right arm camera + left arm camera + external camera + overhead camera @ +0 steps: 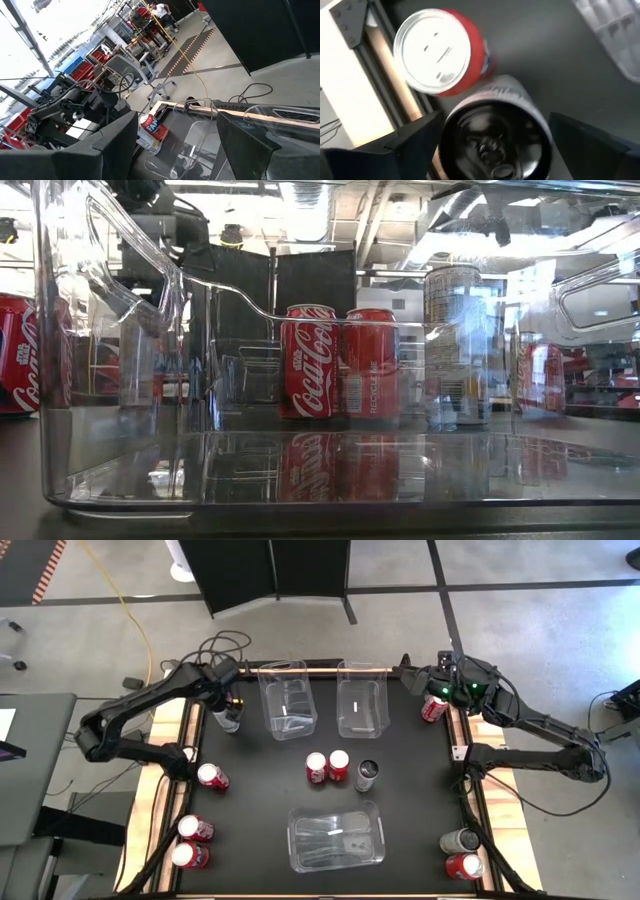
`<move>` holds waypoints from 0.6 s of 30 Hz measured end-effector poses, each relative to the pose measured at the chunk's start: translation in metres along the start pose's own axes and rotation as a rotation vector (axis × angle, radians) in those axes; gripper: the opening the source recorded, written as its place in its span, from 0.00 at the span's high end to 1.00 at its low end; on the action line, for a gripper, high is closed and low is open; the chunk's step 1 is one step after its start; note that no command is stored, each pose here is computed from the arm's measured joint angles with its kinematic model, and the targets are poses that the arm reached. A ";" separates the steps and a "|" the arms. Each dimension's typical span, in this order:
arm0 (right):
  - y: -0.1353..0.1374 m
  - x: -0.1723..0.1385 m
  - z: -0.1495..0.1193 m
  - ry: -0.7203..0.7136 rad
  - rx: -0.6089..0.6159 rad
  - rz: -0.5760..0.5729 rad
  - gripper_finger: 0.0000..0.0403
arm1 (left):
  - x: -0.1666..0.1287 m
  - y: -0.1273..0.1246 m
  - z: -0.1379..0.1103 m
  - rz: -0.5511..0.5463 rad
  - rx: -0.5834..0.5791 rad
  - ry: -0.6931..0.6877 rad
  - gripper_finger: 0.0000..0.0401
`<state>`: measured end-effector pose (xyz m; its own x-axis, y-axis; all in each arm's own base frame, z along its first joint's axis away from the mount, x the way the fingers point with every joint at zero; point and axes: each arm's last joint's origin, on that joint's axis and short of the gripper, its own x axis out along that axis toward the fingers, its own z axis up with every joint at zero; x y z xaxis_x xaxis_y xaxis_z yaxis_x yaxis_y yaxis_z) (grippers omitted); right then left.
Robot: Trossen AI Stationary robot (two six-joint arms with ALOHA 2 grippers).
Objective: Sort soda cans
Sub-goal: Put the top left white soda can in the top left transparent bin
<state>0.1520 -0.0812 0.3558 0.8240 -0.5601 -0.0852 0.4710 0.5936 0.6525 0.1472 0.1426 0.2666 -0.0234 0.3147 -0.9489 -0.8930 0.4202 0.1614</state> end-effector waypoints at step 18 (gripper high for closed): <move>0.001 0.000 0.001 -0.006 0.009 0.007 0.28 | -0.028 0.005 0.001 -0.041 -0.001 0.059 0.37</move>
<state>0.1521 -0.0811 0.3566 0.8253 -0.5595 -0.0764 0.4626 0.5924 0.6596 0.1442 0.1365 0.2944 -0.0131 0.2462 -0.9691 -0.8941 0.4311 0.1216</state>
